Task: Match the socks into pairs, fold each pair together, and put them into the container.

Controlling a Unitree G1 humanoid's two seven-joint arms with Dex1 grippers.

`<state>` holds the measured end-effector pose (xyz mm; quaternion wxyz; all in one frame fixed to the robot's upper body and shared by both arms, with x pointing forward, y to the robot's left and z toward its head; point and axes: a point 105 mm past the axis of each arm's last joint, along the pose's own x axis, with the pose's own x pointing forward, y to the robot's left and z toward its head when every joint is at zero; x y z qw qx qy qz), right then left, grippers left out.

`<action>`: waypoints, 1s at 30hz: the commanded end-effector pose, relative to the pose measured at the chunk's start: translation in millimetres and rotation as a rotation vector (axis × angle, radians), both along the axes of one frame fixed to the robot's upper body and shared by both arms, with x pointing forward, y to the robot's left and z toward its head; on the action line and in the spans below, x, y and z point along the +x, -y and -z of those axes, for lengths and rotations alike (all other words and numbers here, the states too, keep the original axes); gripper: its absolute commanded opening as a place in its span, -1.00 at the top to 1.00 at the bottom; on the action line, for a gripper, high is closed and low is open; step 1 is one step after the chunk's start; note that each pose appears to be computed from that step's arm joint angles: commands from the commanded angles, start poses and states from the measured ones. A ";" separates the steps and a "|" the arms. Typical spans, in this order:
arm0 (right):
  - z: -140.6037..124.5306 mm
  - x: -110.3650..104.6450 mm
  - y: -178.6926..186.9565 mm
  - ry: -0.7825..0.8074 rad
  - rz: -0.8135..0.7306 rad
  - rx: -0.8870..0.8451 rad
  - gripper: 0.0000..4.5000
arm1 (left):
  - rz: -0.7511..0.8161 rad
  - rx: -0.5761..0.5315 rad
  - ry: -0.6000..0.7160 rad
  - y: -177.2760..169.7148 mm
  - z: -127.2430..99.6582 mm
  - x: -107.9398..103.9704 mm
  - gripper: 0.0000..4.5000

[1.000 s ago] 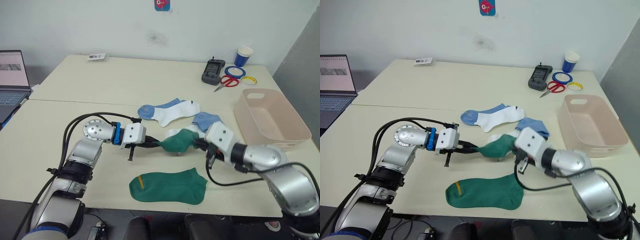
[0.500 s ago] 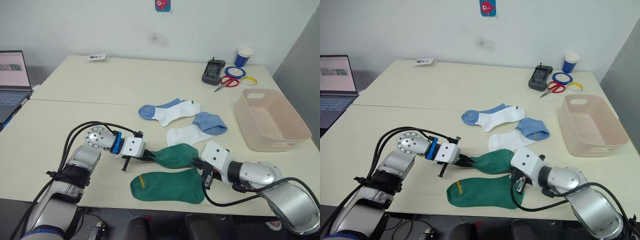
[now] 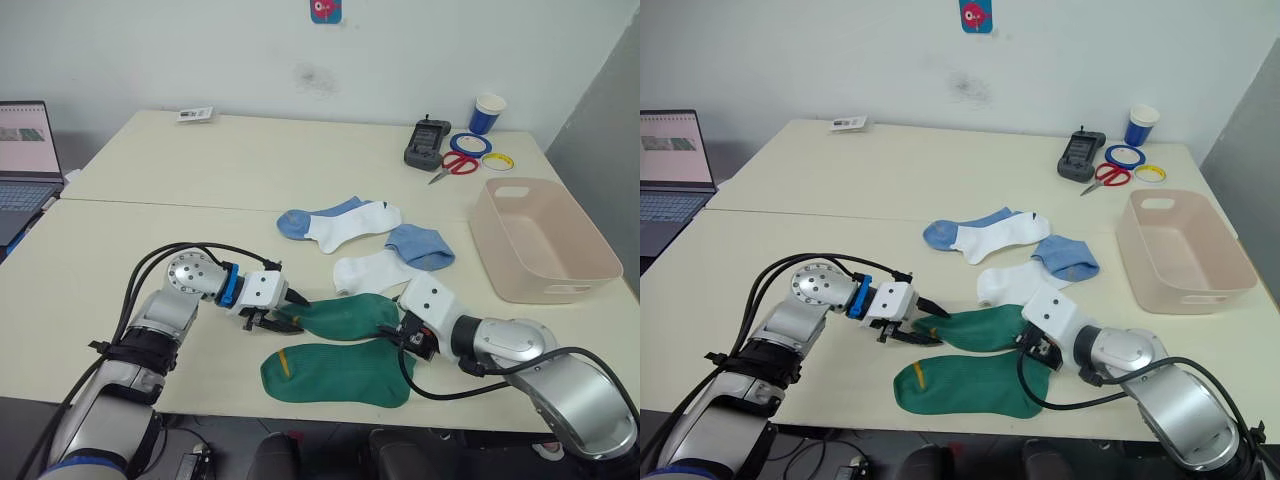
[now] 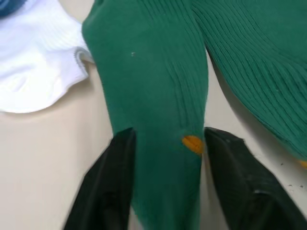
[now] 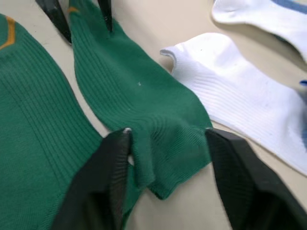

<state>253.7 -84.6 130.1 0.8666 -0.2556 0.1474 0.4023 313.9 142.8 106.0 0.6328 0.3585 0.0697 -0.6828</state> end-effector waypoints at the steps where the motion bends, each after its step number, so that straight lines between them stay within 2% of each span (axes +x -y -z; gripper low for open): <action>1: -17.1 -7.2 -4.7 0.081 -0.060 0.030 -0.87 | -0.017 -0.053 0.059 -15.9 -30.0 -0.3 -0.59; 2: -19.8 -8.7 -3.8 0.094 -0.070 0.033 -1.00 | -0.025 -0.056 0.063 -23.1 -32.9 -1.4 -0.78; 4: -23.0 -13.4 -1.7 0.109 -0.098 0.030 -1.00 | -0.026 -0.062 0.091 -35.3 -36.2 -4.4 -0.99; 9: -21.4 -23.7 -1.5 0.111 -0.165 0.017 -1.00 | 0.052 -0.016 0.174 -48.2 -26.2 -15.6 -0.99; 12: -8.6 -29.2 4.4 0.082 -0.181 -0.034 -1.00 | 0.017 -0.076 0.148 -43.9 -18.4 -18.9 -0.99; 14: -2.0 -30.6 10.9 0.037 -0.142 -0.017 -1.00 | -0.041 -0.101 0.061 -45.7 -15.9 -23.0 -0.99; 18: 6.7 -37.9 19.6 -0.057 -0.066 0.059 -1.00 | -0.277 -0.147 -0.317 -52.2 -17.8 -38.8 -0.99; 21: 14.1 -44.7 19.9 -0.100 -0.036 0.087 -1.00 | -0.369 -0.142 -0.568 -50.8 -21.1 -61.1 -0.99; 24: 22.3 -51.3 18.6 -0.130 -0.018 0.094 -1.00 | -0.439 -0.140 -0.625 -46.2 -15.1 -72.8 -0.99; 30: 40.7 -55.6 19.5 -0.185 0.048 0.109 -1.00 | -0.488 -0.067 -0.598 -33.7 12.9 -89.7 -0.99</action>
